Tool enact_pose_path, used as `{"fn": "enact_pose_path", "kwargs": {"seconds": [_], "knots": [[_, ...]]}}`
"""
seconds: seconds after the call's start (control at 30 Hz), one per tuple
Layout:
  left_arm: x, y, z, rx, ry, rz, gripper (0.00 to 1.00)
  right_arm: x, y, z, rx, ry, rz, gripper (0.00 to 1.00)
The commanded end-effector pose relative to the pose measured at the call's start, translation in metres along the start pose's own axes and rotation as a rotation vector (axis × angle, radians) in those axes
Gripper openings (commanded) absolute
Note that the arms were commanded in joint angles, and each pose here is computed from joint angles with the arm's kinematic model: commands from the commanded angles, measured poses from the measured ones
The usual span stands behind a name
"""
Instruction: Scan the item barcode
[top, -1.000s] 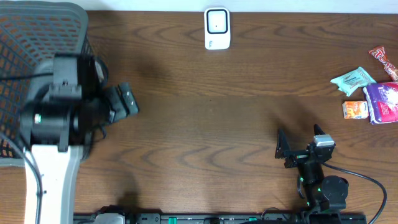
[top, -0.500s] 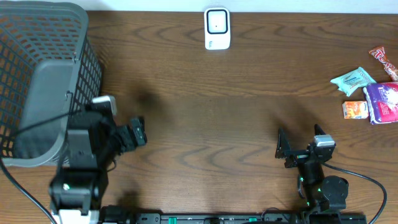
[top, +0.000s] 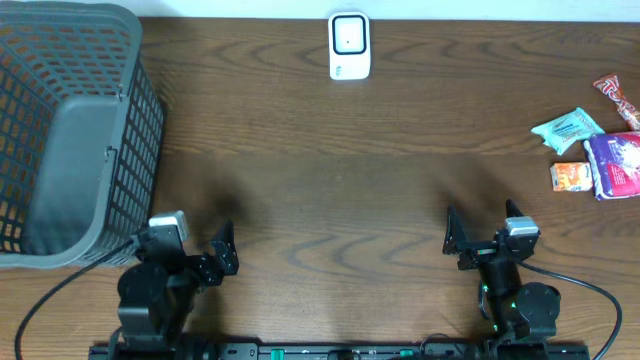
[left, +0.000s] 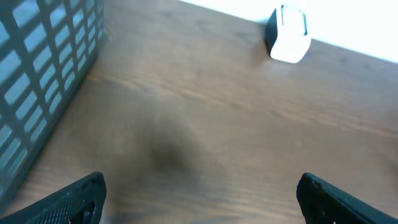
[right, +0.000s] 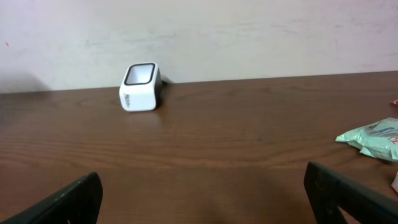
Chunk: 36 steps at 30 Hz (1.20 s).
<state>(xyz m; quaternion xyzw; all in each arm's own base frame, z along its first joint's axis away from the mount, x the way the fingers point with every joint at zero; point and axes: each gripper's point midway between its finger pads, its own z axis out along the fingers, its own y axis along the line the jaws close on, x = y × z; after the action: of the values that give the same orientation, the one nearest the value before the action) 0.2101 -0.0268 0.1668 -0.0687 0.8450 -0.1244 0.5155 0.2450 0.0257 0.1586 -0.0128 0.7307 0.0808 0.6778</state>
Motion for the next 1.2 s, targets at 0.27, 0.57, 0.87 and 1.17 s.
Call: {"fn": "enact_pose_path", "kwargs": {"seconds": [0.27,0.57,0.87,1.17], "knots": [[-0.017,-0.004,0.013,0.07,-0.267,0.056,0.98,0.0,-0.002,0.0,0.009,-0.002,-0.014,0.99],[-0.032,-0.007,0.02,0.115,-0.461,0.098,0.98,0.0,-0.002,0.0,0.009,-0.002,-0.014,0.99],[-0.028,-0.006,0.024,0.091,-0.476,0.211,0.98,0.0,-0.002,0.0,0.009,-0.002,-0.013,0.99],[0.008,0.012,0.041,0.012,-0.311,0.26,0.98,0.0,-0.002,0.0,0.009,-0.002,-0.013,0.99]]}}
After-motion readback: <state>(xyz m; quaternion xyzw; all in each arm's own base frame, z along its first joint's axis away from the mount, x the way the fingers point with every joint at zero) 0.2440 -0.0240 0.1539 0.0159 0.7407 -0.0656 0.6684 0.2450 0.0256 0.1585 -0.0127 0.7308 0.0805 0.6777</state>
